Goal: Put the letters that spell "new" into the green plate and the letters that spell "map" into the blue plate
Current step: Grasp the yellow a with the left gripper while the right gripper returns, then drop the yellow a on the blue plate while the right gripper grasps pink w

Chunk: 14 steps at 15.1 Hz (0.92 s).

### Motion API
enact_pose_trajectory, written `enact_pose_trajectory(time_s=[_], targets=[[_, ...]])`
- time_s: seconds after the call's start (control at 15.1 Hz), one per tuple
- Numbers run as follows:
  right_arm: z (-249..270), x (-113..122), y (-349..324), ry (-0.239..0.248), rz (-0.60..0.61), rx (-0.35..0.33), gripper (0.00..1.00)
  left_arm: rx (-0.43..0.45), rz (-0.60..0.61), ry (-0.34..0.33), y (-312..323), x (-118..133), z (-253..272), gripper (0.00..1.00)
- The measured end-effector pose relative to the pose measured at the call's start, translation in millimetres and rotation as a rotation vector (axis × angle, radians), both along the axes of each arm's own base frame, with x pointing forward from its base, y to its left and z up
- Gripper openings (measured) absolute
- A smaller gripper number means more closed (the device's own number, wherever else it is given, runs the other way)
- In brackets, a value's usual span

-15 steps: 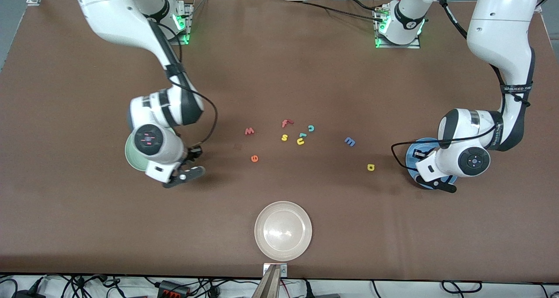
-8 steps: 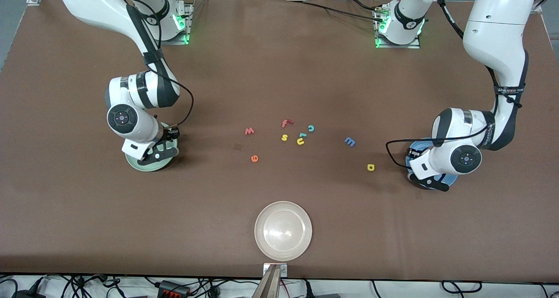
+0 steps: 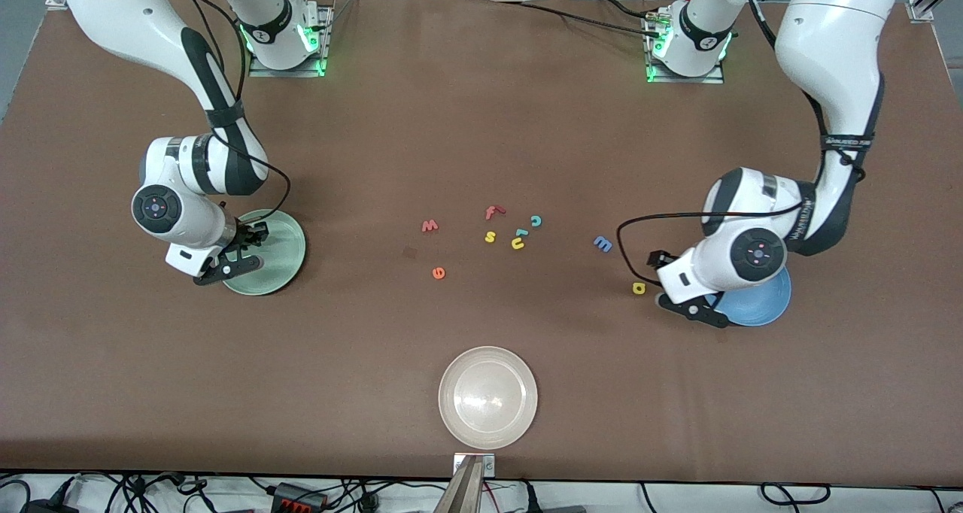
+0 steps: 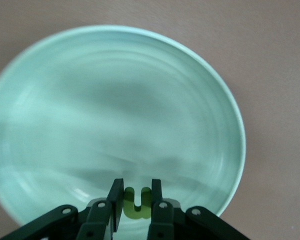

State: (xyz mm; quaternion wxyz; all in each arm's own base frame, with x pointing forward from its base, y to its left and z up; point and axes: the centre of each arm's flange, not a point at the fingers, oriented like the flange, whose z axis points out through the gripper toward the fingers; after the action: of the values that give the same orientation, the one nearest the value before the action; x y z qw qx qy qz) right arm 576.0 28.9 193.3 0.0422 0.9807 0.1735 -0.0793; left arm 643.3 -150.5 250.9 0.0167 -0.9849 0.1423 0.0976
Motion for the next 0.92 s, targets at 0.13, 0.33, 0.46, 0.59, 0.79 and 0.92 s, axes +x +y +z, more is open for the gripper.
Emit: enact_pose_trajectory(time_s=[0.13,0.33,0.46,0.59,0.79,0.92], targets=[[-2,1,4,-0.012,0.007,0.002,0.39,0.002,0.04,-0.005,-25,-3,-12,1.0],[35,14,21,-0.056,0.013,0.016,0.66,0.001,0.09,-0.01,-38,-1,-37,1.0],[77,26,50,-0.074,0.019,0.031,0.82,-0.002,0.101,-0.008,-38,-1,-53,0.98],[108,31,105,-0.098,-0.005,0.071,1.0,-0.007,0.11,-0.016,-36,1,-64,0.89],[105,11,202,-0.09,-0.059,0.161,1.0,-0.006,0.116,-0.007,-34,-1,-78,0.8],[88,-6,245,-0.087,-0.145,0.154,1.0,-0.005,0.118,-0.004,-33,-1,-83,0.6]])
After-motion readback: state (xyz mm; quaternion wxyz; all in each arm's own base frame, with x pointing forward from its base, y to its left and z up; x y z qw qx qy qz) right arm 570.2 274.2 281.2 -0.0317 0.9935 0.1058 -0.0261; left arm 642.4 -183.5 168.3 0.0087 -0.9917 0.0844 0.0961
